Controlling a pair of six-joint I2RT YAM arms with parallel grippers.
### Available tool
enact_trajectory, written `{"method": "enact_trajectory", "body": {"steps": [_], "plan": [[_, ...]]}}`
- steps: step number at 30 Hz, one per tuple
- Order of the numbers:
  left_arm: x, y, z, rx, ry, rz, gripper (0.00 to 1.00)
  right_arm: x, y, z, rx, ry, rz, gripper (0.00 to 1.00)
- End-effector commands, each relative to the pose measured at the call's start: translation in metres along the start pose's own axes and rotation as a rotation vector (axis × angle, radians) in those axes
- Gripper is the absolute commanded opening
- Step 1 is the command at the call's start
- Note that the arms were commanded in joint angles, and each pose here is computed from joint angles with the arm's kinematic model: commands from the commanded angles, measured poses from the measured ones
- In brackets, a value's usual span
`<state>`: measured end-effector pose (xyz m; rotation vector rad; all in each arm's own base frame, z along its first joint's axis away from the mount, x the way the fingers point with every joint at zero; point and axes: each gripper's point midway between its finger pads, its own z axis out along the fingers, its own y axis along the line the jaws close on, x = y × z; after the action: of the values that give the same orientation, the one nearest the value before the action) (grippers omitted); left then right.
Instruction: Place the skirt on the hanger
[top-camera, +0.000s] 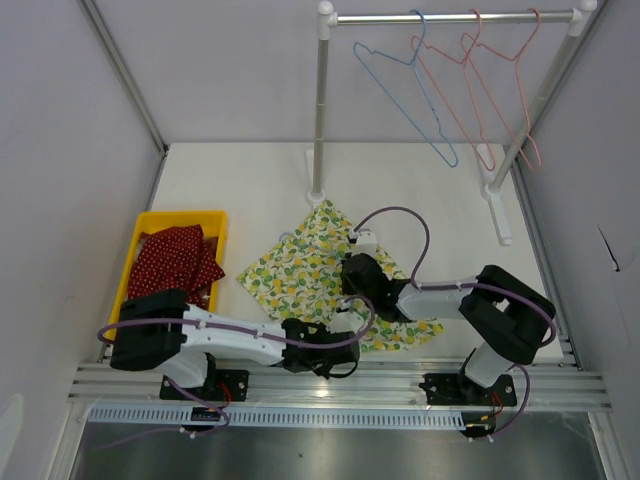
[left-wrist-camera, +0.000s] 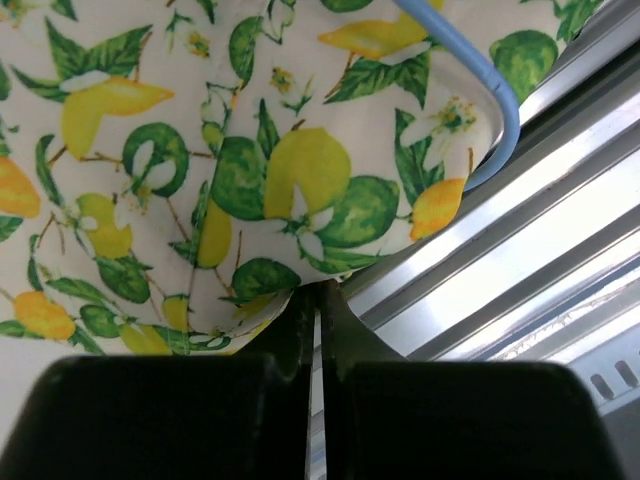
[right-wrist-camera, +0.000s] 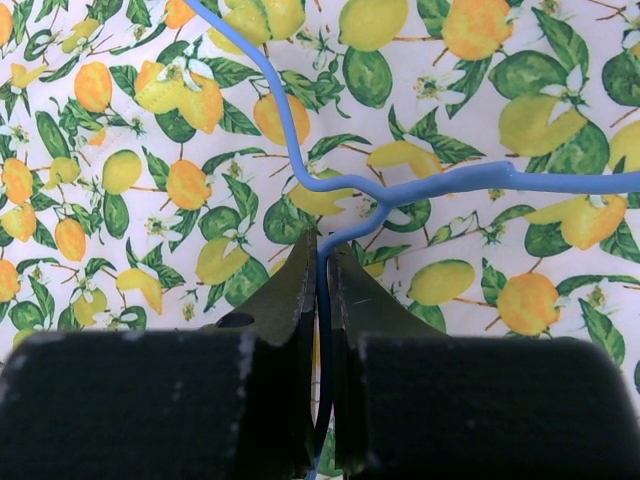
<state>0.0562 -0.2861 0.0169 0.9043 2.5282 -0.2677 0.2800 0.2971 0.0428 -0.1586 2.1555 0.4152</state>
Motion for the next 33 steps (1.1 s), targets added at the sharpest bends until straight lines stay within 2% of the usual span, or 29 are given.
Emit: {"method": "enact_trajectory", "body": {"steps": [1,6,16,21,24,33], "plan": [[-0.034,-0.006,-0.032,0.023,-0.088,0.018,0.0,0.007,-0.017,-0.009,0.035,0.03,-0.031,0.0],[-0.058,-0.013,-0.071,0.111,-0.13,0.051,0.0,0.0,-0.028,-0.014,0.051,0.018,-0.02,0.0],[-0.068,-0.007,-0.104,0.245,-0.134,0.028,0.0,0.002,-0.044,-0.034,0.099,-0.004,-0.018,0.0],[-0.045,-0.004,-0.104,0.275,-0.072,0.051,0.0,0.002,-0.054,-0.041,0.133,-0.014,-0.021,0.0],[-0.04,-0.009,-0.108,0.326,-0.074,0.037,0.0,-0.001,-0.056,-0.043,0.145,-0.025,-0.027,0.0],[-0.01,-0.002,-0.095,0.329,-0.009,0.009,0.0,-0.008,-0.07,-0.047,0.214,-0.055,-0.065,0.0]]}}
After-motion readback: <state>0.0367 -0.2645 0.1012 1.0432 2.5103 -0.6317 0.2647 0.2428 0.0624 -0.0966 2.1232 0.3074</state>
